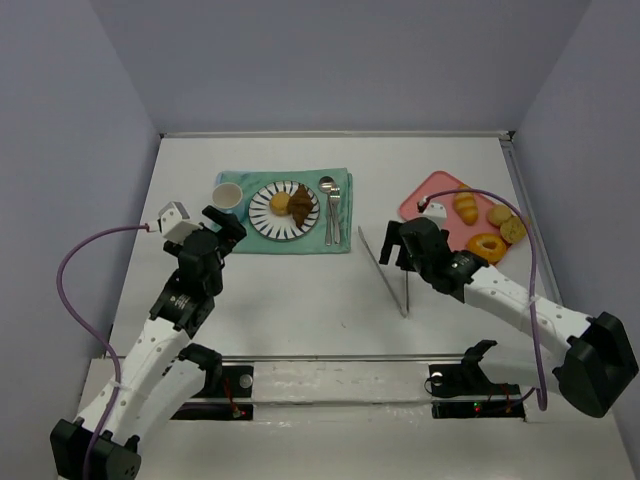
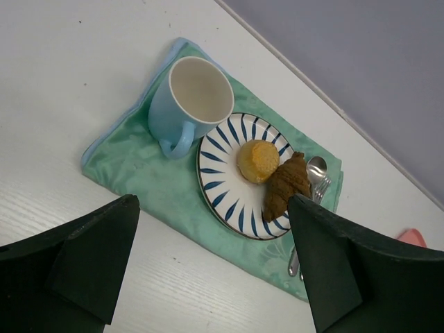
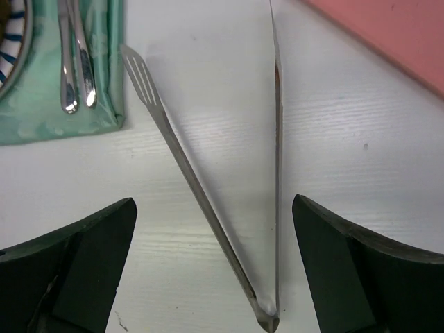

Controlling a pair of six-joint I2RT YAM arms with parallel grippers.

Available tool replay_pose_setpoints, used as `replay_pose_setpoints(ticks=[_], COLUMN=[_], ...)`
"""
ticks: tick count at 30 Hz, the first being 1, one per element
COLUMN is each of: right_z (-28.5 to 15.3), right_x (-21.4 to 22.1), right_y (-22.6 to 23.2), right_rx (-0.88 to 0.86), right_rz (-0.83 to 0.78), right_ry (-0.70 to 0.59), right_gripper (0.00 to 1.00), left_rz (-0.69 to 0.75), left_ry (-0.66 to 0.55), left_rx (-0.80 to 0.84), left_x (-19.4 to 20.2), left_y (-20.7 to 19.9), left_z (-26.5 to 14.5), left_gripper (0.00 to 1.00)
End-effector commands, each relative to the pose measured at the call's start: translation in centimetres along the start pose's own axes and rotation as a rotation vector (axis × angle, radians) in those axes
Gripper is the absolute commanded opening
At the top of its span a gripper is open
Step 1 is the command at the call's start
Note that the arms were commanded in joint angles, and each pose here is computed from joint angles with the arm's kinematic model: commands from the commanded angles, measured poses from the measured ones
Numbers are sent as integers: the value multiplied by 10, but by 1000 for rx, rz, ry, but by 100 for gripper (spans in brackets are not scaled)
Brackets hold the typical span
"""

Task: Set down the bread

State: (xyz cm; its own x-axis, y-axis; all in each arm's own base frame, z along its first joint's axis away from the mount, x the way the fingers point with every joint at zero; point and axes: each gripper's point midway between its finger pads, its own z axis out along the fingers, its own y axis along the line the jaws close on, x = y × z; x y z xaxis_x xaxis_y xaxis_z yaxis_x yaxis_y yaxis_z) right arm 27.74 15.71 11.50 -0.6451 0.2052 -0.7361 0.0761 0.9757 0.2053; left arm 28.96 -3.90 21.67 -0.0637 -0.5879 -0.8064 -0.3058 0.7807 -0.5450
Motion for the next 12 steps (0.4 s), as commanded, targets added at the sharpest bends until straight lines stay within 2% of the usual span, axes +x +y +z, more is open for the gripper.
replay_pose_setpoints(ticks=[1, 6, 12], right_z=[-27, -41, -34], right_x=[-63, -99, -106], right_y=[-2, -17, -10], right_rx=[29, 100, 73], right_rz=[126, 288, 250], right_ry=[-220, -400, -438], right_gripper=[100, 100, 100], left_rz=[7, 50, 72], left_ry=[-9, 53, 90], left_rx=[21, 72, 73], left_x=[-6, 8, 15], left_y=[-9, -24, -30], left_z=[4, 13, 20], left_gripper=[99, 99, 99])
